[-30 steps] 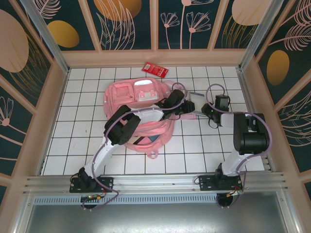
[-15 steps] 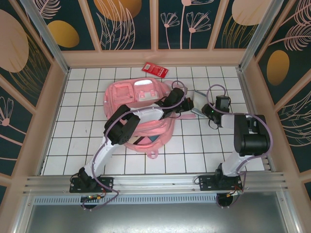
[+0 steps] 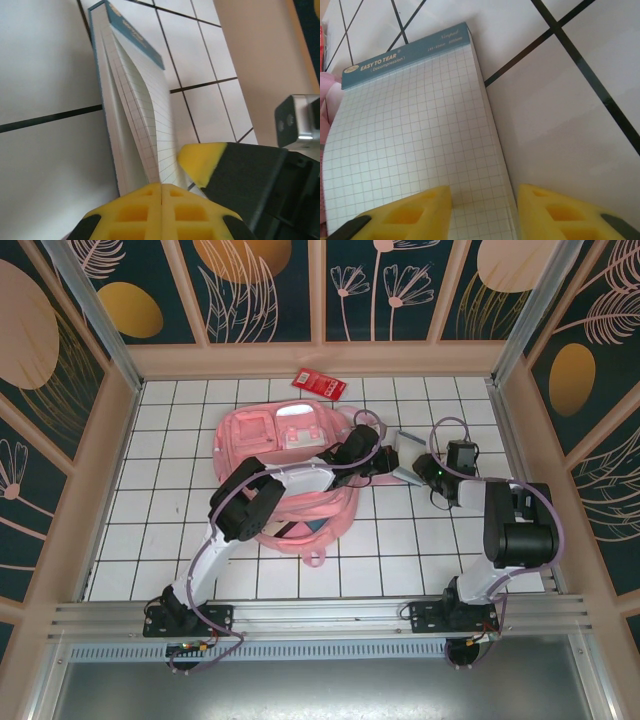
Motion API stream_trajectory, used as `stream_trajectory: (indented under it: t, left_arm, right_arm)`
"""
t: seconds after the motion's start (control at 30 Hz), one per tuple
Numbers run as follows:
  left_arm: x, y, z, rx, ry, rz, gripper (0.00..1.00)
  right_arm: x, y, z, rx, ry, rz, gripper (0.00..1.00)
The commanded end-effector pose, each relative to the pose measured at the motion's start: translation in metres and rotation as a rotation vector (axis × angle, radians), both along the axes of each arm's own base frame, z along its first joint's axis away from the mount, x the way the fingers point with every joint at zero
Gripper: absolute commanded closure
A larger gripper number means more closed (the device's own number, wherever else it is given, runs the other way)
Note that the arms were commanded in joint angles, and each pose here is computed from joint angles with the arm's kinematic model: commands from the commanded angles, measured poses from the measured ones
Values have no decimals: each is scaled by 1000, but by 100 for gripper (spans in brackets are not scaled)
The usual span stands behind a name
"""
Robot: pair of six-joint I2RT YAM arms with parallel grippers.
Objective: Pack the student bag
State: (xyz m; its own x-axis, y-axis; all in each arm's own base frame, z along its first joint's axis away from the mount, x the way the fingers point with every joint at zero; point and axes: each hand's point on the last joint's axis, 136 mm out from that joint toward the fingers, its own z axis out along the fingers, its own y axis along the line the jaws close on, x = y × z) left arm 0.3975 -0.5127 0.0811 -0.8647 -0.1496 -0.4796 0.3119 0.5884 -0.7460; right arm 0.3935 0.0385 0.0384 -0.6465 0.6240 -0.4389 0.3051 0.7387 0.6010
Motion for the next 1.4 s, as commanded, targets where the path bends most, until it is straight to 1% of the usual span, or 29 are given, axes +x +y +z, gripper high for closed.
stream_trajectory:
  t: [0.0, 0.07, 0.1, 0.13, 0.23, 0.4, 0.53, 0.63, 0.77, 0.93, 1.07, 1.13, 1.2, 1.23, 1.3, 1.33, 1.37]
  left_arm:
    - [-5, -9, 43, -77, -74, -49, 100]
    - [-5, -9, 35, -58, -59, -54, 100]
    - [-5, -9, 32, -43, -55, -55, 95]
    - [-6, -8, 28, -34, -53, -56, 100]
    - [-6, -4, 29, -43, -58, -44, 100]
    - [-10, -8, 32, -71, -50, -62, 100]
    - [-10, 0, 49, -127, -68, -46, 100]
    - [-9, 7, 66, -168, -84, -35, 100]
    - [-12, 8, 76, -216, -78, -54, 100]
    - [-13, 6, 68, -222, -49, -59, 100]
    - [-12, 6, 81, -249, -63, -64, 100]
    - [-11, 6, 79, -231, -67, -64, 100]
    - [-8, 5, 68, -172, -62, -63, 100]
    - [-6, 5, 61, -141, -58, -62, 90]
    - [-3, 9, 46, -78, -49, -43, 55]
    - [-3, 11, 40, -52, -44, -37, 47]
    - [-2, 14, 36, -32, -41, -32, 45]
  right_arm:
    - [2, 3, 14, 32, -49, 9, 55]
    - [2, 3, 16, 32, -52, 11, 52]
    - [1, 3, 16, 29, -53, 14, 49]
    - [1, 3, 17, 26, -54, 14, 47]
    - [1, 2, 21, 19, -60, 14, 46]
    - [0, 3, 23, 24, -60, 16, 45]
    - [-2, 1, 27, 33, -69, 5, 39]
    - [-4, 0, 32, 99, -87, 6, 35]
    - [-5, 0, 35, 224, -111, 15, 35]
    - [-7, 0, 34, 234, -110, 17, 35]
    - [-9, 4, 33, 279, -111, 30, 35]
    - [-8, 5, 33, 288, -112, 34, 35]
    - [-8, 3, 32, 274, -105, 22, 35]
    - [-8, 1, 33, 262, -107, 15, 35]
    - [-9, -3, 34, 232, -108, 2, 35]
    - [-10, -5, 34, 219, -104, -2, 35]
    - [-10, -6, 34, 205, -104, -4, 35]
